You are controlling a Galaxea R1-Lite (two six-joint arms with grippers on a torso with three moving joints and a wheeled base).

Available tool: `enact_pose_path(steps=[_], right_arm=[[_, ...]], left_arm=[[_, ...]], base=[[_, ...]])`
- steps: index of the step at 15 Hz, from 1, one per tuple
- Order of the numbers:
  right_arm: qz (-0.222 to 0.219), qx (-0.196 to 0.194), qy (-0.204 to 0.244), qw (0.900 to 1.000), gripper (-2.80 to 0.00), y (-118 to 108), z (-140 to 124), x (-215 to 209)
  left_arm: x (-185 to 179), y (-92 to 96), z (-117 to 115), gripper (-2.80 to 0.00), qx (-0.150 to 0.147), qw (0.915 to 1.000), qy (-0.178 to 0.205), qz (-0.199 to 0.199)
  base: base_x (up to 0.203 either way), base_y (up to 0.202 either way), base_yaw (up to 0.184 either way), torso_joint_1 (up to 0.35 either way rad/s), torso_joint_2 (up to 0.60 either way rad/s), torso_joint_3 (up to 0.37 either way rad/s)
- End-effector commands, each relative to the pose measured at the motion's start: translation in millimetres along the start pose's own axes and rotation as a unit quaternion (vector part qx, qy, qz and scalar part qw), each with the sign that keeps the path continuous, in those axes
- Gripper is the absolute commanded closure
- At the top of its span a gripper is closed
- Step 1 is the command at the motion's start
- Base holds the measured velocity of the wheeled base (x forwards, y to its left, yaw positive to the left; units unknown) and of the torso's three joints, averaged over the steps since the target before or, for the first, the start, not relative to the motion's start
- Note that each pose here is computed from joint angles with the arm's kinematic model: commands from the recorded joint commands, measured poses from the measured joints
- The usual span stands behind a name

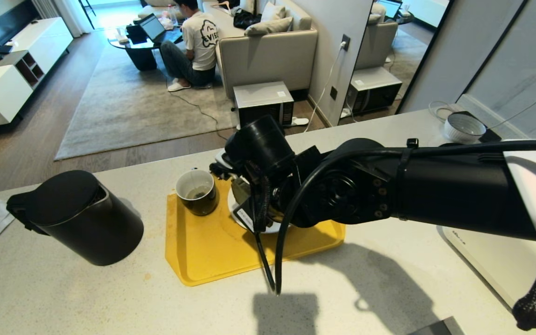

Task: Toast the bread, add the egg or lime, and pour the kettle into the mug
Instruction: Put the baked bread on a plate

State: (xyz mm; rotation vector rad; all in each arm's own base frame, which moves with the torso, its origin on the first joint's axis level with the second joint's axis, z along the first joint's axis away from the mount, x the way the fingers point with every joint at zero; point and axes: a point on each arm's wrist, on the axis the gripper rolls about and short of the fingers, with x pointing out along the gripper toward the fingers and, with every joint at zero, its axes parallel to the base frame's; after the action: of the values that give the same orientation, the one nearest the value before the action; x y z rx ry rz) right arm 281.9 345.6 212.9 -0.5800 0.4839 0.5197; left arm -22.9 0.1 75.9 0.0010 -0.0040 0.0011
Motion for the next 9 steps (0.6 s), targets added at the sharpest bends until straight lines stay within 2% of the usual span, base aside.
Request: enact_pose_path(steps=[1, 9], right_arm=[[-0.004, -0.007, 0.01, 1.0, 0.0, 0.2, -4.5, 11.2], [-0.003, -0.008, 0.006, 1.0, 0.0, -4.7, -3.3, 8.8]], left_arm=[[0.0, 0.0, 0.3, 0.0, 0.0, 1.0, 0.0, 0.0], [0.1, 0.0, 0.0, 0.0, 0.0, 1.0, 0.0, 0.0]], base=[[0.0, 0.0, 0.0, 0.0, 0.0, 0.0], [0.0, 0.0, 0.0, 0.0, 0.0, 0.0]])
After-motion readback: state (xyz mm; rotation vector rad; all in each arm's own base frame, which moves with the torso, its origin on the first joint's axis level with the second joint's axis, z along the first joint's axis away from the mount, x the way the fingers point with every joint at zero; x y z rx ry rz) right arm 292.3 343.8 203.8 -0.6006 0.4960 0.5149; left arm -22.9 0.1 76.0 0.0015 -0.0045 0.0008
